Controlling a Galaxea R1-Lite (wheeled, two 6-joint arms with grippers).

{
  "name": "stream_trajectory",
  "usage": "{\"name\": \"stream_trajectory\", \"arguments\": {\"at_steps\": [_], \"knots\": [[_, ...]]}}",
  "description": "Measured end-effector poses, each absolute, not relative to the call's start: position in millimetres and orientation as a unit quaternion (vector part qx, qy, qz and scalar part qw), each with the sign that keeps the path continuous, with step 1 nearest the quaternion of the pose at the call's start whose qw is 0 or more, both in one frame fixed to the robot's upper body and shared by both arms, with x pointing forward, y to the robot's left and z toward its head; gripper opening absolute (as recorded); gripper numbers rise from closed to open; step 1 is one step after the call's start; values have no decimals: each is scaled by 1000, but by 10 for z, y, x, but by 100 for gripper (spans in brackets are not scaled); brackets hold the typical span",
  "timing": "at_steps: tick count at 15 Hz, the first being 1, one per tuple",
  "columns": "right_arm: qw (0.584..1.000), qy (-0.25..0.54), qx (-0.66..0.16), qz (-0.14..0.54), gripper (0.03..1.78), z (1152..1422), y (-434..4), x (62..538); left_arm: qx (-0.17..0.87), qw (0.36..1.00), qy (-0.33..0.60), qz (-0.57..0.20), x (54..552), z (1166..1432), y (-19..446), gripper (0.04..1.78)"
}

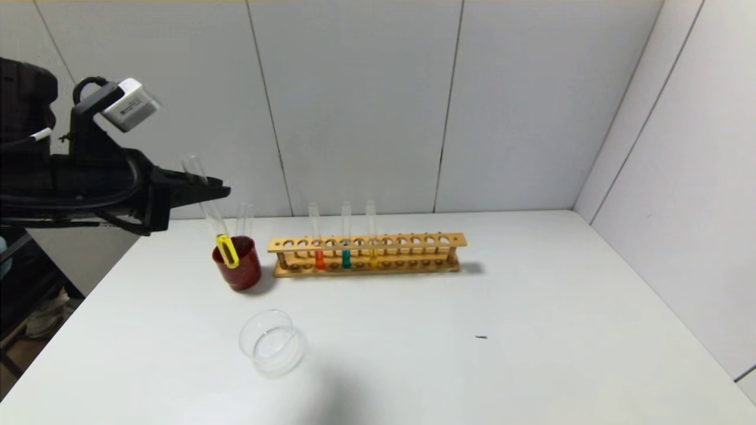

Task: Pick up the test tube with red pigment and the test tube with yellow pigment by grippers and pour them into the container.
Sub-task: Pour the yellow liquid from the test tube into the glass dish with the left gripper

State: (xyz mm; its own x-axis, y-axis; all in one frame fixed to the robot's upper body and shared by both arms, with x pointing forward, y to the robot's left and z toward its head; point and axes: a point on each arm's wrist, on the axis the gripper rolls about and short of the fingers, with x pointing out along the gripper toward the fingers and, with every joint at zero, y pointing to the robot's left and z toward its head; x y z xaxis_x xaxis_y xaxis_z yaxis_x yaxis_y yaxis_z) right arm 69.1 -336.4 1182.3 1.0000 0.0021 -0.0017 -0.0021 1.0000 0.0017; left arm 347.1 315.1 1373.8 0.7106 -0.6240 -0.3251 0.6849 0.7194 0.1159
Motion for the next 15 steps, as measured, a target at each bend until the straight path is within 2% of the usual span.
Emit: {"name": "stream_trajectory", "arguments": {"at_steps": [5,8,11,15], "knots": [[1000,1,1,1,175,11823,-3364,691,291,863,99,-400,3423,13527,3254,32],[1000,1,1,1,175,11823,-3364,691,397,818,88,-407,3463,13554,3176,32],[1000,1,1,1,175,11823,-3364,691,435,793,67,-422,3476,13597,3002,32],[1000,1,1,1,175,11823,-3364,691,456,770,69,-441,3440,13469,2941,32]]}}
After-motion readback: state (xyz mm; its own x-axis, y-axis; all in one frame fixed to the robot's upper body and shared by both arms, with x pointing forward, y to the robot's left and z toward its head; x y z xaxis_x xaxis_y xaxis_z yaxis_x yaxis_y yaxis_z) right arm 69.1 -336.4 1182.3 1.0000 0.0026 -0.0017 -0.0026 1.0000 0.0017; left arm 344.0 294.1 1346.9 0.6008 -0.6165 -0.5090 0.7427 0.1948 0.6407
